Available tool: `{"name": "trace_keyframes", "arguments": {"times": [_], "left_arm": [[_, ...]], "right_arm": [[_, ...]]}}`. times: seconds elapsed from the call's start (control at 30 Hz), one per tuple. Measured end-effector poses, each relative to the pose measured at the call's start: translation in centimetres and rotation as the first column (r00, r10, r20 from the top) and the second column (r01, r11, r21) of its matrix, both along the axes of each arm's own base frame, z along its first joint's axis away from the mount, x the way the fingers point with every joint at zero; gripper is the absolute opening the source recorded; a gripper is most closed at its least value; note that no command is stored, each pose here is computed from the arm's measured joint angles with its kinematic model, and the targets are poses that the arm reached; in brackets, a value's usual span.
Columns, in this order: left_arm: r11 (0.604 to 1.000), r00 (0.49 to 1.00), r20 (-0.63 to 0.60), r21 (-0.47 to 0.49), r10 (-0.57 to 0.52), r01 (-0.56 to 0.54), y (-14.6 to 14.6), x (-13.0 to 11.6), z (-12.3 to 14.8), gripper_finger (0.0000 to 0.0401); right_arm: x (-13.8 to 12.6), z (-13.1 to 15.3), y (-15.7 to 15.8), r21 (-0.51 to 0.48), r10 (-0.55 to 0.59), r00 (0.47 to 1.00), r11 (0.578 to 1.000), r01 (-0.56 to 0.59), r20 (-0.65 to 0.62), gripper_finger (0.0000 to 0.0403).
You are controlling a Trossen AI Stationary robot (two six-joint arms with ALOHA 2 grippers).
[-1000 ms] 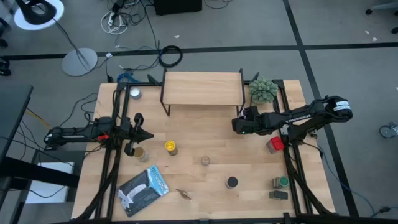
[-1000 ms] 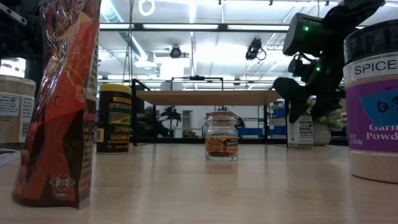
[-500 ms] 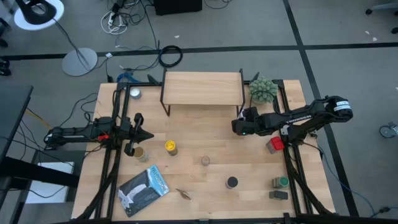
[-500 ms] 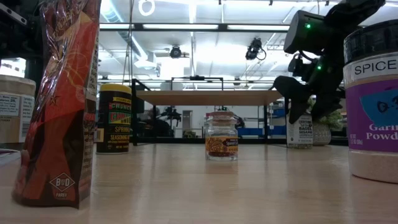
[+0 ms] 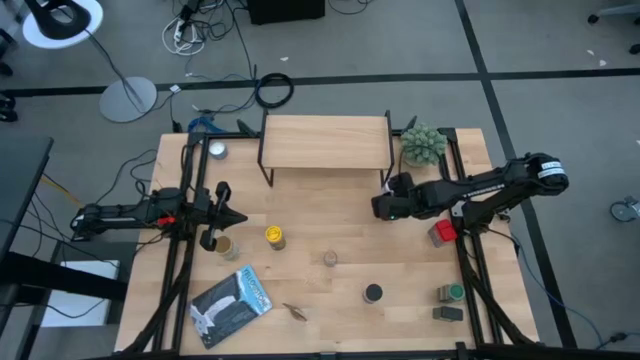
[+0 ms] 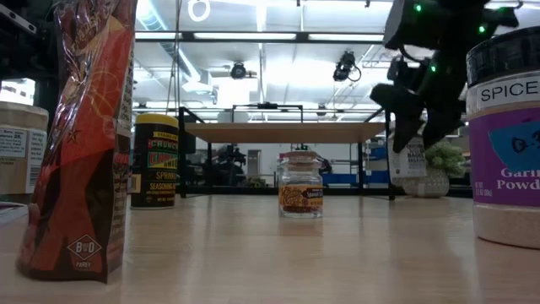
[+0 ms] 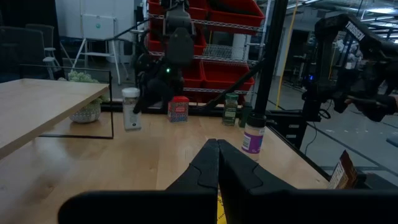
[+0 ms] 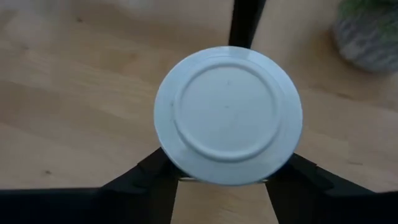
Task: Shelf spices
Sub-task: Put the white seasoning bottle on the shelf
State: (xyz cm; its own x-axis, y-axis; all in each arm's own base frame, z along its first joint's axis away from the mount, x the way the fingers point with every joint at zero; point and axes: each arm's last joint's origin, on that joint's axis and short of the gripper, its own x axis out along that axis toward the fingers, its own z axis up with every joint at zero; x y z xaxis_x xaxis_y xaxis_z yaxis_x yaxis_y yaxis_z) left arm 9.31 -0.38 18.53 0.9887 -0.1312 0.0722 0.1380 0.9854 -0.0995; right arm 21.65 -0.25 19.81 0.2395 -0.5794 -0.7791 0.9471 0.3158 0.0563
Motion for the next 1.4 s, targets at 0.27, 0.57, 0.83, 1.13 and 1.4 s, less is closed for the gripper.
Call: {"name": "trace_keyframes", "arguments": {"times": [0.27, 0.57, 0.83, 1.13, 1.4], "left_arm": [[1.000, 1.000, 0.000, 0.000, 0.000, 0.000, 0.0, 0.0, 0.0, 0.0008], [1.000, 1.000, 0.000, 0.000, 0.000, 0.000, 0.0, 0.0, 0.0, 0.0008], [1.000, 1.000, 0.000, 0.000, 0.000, 0.000, 0.0, 0.0, 0.0, 0.0008], [1.000, 1.000, 0.000, 0.000, 0.000, 0.000, 0.0, 0.0, 0.0, 0.0008], [1.000, 1.000, 0.000, 0.000, 0.000, 0.000, 0.0, 0.0, 0.0, 0.0008]], "right_arm": [[1.3, 3.8, 0.7, -0.022, 0.064, 0.998, 0.998, -0.064, 0.028, 0.0201], [2.6, 8.6, 1.4, -0.050, 0.154, 0.982, 0.987, -0.150, 0.106, 0.0209], [3.3, 12.4, 0.3, -0.126, 0.187, 0.971, 0.978, -0.169, 0.149, 0.0204], [3.3, 13.5, -4.0, -0.154, 0.063, 0.983, 0.987, -0.036, 0.173, 0.0205], [5.8, 13.1, -7.9, -0.158, 0.060, 0.960, 0.987, -0.017, 0.272, 0.0205]]}}
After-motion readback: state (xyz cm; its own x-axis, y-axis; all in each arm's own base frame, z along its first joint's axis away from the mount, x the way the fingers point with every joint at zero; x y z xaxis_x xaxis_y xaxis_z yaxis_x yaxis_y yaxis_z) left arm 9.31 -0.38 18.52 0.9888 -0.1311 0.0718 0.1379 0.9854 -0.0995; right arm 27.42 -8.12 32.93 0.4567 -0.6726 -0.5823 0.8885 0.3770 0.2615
